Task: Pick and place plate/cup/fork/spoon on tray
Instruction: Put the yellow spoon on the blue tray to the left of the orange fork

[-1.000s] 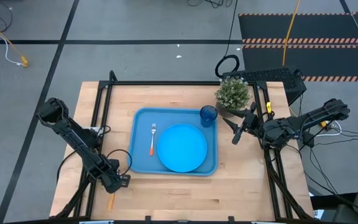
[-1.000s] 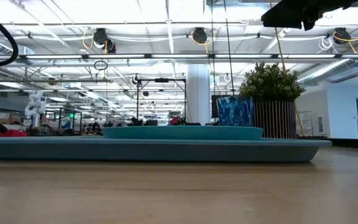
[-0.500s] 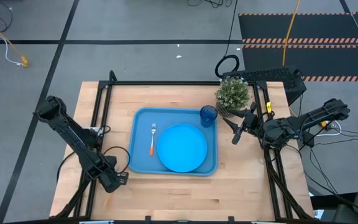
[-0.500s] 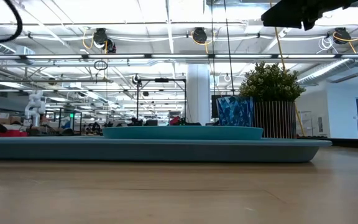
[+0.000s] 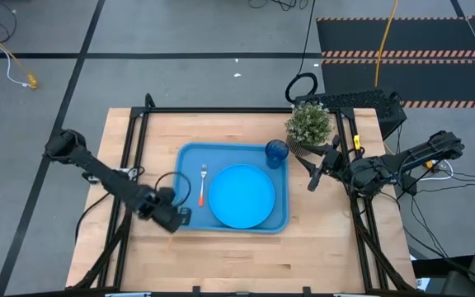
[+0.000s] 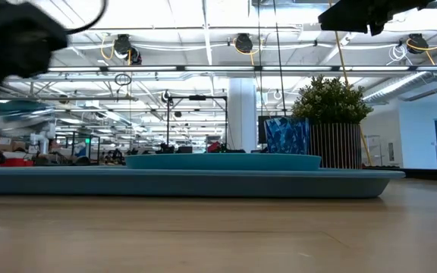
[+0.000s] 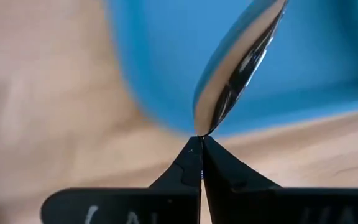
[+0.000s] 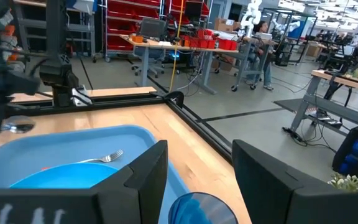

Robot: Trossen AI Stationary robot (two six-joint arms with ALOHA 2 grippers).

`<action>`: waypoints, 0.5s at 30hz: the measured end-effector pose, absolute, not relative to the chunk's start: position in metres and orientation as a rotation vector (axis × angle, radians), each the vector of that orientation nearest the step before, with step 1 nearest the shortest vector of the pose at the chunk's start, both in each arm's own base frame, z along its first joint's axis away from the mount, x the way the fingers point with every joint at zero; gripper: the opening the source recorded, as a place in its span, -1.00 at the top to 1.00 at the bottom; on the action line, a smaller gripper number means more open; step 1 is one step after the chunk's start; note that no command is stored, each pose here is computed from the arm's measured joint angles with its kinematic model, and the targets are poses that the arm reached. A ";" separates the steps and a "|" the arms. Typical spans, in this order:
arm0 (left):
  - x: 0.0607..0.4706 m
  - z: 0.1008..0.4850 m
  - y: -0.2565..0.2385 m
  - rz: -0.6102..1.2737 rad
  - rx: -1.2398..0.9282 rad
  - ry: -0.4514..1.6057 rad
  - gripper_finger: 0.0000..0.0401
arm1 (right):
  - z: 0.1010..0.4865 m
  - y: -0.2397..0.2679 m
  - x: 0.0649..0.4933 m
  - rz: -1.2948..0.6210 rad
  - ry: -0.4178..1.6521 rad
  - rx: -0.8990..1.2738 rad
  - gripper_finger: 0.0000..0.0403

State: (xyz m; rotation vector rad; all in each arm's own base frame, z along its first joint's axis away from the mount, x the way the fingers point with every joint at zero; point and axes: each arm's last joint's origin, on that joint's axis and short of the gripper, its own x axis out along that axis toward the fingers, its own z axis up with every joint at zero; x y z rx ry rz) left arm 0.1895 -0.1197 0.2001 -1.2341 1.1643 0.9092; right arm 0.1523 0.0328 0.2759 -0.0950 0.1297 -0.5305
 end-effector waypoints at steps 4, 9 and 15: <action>0.210 0.208 -0.091 0.881 -1.189 1.102 0.99 | 0.276 0.033 0.152 -0.530 0.130 -0.097 0.14; 0.225 0.209 -0.045 0.900 -1.132 1.072 1.00 | 0.276 0.033 0.152 -0.530 0.133 -0.099 0.14; 0.229 0.209 0.005 0.916 -1.091 1.067 0.99 | 0.275 0.033 0.152 -0.530 0.144 -0.110 0.14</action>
